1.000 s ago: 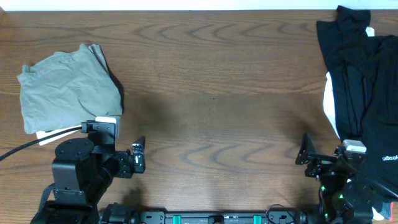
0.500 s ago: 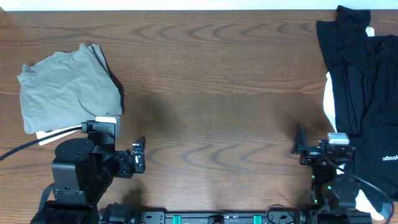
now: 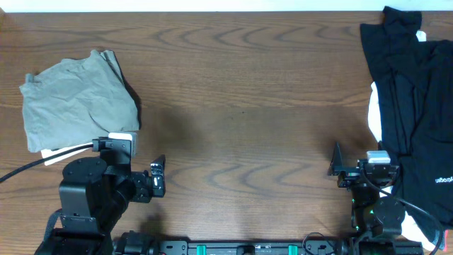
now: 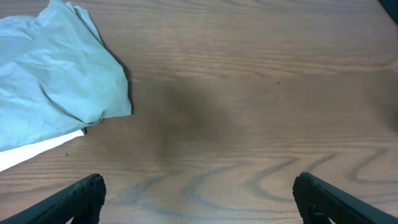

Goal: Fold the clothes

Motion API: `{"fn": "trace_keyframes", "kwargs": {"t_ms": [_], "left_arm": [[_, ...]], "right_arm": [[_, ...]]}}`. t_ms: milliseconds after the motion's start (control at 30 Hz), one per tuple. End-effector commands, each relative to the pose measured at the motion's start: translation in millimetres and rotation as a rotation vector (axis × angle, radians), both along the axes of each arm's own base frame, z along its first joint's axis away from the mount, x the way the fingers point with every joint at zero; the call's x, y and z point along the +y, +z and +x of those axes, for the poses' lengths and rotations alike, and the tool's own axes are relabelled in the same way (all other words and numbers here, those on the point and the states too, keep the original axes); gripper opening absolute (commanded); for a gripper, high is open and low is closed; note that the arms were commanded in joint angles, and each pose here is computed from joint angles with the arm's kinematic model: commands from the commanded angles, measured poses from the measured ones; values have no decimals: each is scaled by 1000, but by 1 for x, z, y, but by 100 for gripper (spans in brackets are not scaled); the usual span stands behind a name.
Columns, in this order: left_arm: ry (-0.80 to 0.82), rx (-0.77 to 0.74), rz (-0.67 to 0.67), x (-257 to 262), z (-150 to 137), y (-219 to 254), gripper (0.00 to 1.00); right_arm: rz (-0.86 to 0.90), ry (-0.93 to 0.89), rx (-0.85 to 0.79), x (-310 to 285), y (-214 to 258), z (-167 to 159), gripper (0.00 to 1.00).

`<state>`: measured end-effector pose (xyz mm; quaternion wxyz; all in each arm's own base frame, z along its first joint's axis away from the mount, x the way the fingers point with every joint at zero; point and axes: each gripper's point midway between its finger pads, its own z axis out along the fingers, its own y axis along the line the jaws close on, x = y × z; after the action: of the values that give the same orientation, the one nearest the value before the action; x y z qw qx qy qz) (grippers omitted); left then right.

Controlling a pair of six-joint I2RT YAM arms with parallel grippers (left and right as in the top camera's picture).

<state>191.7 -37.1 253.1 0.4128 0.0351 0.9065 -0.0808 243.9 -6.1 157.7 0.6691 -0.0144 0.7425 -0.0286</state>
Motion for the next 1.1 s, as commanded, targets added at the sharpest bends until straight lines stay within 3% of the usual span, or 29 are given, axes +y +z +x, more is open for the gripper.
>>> {"fn": "trace_keyframes", "kwargs": {"t_ms": [0,1067], "left_arm": [[11,-6,-5,1,0,2,98],[7,-45,-9,1,-9,5,98]], "right_arm": [[-12,4,-4,0,-1,0,99],[-12,4,-4,0,-1,0,99]]}}
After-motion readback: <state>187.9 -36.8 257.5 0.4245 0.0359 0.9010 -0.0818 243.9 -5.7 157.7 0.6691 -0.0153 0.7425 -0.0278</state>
